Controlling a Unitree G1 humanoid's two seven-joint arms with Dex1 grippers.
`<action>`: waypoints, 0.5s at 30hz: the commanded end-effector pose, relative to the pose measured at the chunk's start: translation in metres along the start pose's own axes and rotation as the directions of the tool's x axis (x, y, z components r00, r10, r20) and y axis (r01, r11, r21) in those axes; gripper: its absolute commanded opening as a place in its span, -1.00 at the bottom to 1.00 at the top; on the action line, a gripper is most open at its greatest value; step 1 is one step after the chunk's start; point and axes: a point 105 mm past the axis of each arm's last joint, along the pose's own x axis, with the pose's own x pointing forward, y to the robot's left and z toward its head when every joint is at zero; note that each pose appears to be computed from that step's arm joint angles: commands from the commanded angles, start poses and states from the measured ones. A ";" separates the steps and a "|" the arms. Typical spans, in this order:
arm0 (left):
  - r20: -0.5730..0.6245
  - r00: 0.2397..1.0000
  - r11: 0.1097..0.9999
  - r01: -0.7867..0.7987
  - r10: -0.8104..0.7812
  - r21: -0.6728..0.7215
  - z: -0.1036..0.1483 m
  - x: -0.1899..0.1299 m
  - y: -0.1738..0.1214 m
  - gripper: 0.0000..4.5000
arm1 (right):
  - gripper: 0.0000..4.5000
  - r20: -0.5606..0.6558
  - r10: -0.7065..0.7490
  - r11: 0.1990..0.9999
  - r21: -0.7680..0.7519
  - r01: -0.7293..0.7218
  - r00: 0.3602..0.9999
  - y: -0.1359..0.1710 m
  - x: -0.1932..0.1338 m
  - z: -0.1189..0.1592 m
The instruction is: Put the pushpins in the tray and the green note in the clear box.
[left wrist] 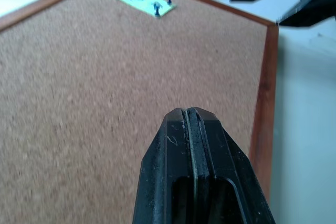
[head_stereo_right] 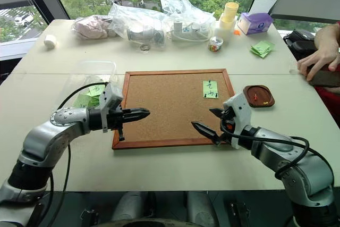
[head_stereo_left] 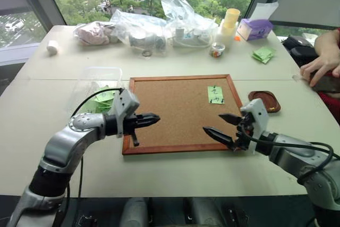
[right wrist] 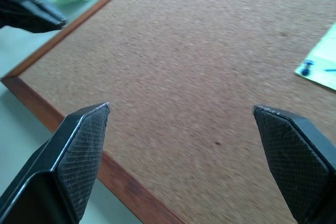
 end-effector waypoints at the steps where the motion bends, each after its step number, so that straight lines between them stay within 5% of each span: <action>1: 0.026 0.999 0.999 0.026 -0.026 0.028 0.012 -0.007 -0.003 -0.97 | 1.00 0.028 0.027 0.999 -0.042 -0.026 0.999 0.003 -0.008 0.011; 15: 0.058 0.998 0.997 -0.011 0.006 0.080 0.019 -0.007 0.000 -0.97 | 1.00 0.022 0.040 0.999 -0.037 -0.039 0.999 0.000 -0.006 0.010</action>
